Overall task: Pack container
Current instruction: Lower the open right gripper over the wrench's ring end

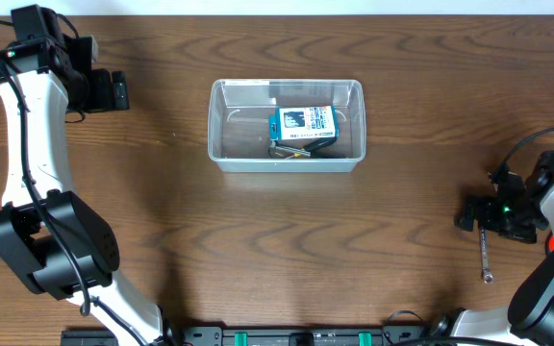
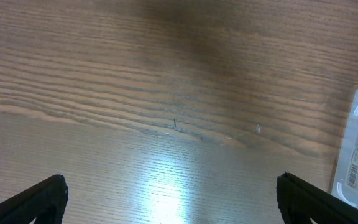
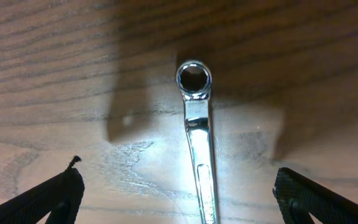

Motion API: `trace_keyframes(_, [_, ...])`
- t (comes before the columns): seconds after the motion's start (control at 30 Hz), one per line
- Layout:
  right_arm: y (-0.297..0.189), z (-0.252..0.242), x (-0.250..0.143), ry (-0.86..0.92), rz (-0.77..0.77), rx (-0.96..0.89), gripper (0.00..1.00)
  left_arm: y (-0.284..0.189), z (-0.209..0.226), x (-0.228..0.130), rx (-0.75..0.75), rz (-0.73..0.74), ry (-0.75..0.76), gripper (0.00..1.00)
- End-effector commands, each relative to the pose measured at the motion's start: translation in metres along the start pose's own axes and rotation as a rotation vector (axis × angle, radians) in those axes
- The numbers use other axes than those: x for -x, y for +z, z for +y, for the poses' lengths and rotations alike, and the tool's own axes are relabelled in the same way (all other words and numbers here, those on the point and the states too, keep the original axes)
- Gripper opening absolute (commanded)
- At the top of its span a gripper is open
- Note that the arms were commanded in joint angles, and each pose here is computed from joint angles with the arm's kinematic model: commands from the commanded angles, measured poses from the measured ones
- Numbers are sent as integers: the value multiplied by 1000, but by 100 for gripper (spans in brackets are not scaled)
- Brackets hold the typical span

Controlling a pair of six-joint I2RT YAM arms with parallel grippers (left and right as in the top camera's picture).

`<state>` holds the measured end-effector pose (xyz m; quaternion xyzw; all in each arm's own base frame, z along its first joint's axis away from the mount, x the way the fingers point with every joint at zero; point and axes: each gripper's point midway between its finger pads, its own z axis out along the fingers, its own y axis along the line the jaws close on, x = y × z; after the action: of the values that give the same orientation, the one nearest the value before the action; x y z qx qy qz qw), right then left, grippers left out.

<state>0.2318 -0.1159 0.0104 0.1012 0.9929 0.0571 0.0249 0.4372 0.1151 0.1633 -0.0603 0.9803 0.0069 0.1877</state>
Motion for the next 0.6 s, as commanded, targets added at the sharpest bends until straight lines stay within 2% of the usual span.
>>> trace_keyframes(0.0, [2,-6,-3,-35,12,-24,99,5,3,-4,10,19,6,98])
trace_keyframes(0.17, [0,-22,-20,-159,107,-118,99,5,3,-4,10,19,6,98])
trace_keyframes(0.57, [-3,-33,-29,-197,162,-180,99,5,3,-4,10,19,6,98])
